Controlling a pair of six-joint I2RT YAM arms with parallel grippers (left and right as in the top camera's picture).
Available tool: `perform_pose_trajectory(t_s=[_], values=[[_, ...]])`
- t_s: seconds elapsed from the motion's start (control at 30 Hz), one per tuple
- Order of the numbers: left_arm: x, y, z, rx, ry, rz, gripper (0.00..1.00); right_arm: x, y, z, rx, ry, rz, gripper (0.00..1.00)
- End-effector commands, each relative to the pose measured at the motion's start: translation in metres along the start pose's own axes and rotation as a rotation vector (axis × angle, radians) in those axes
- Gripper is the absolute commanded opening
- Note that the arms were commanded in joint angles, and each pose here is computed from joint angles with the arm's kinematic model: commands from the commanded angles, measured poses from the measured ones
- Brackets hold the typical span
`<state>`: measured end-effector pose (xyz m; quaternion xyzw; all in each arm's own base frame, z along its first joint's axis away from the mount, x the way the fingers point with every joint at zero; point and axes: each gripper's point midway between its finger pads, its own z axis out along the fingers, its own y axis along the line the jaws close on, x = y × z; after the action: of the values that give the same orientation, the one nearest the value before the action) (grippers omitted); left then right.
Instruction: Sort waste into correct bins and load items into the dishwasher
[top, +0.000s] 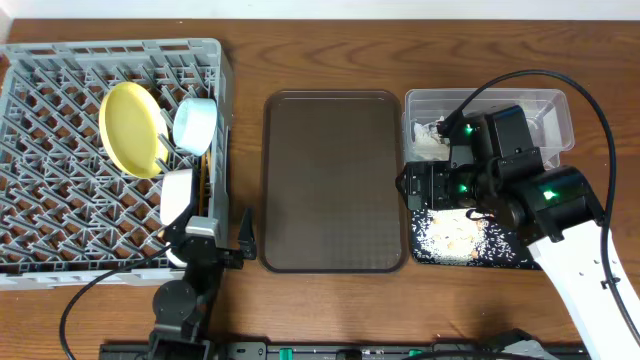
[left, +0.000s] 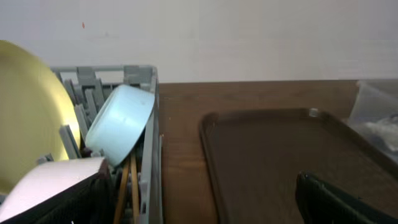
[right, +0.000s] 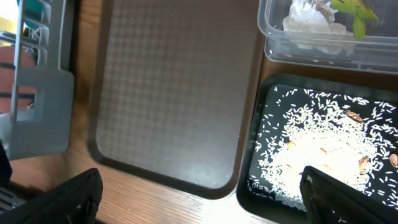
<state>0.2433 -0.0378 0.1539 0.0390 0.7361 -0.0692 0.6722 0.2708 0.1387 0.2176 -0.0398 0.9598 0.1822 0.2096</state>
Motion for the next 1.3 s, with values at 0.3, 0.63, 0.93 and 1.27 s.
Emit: perform_pose_trajectory(t_s=[0.3,0.63,0.93,1.27], values=[[0.018,0.004,0.0,-0.02,0.072,-0.016,0.95,0.001,0.002,0.001,-0.005,0.005,-0.001,0.99],[0.018,0.004,0.0,-0.02,0.072,-0.016,0.95,-0.007,-0.01,-0.01,0.065,-0.061,-0.042,0.99],[0.018,0.004,0.0,-0.02,0.072,-0.016,0.95,-0.038,0.005,-0.093,0.09,-0.428,-0.51,0.99],[0.018,0.004,0.0,-0.02,0.072,-0.016,0.95,-0.015,-0.043,-0.131,0.227,-0.599,-0.447,0.99]])
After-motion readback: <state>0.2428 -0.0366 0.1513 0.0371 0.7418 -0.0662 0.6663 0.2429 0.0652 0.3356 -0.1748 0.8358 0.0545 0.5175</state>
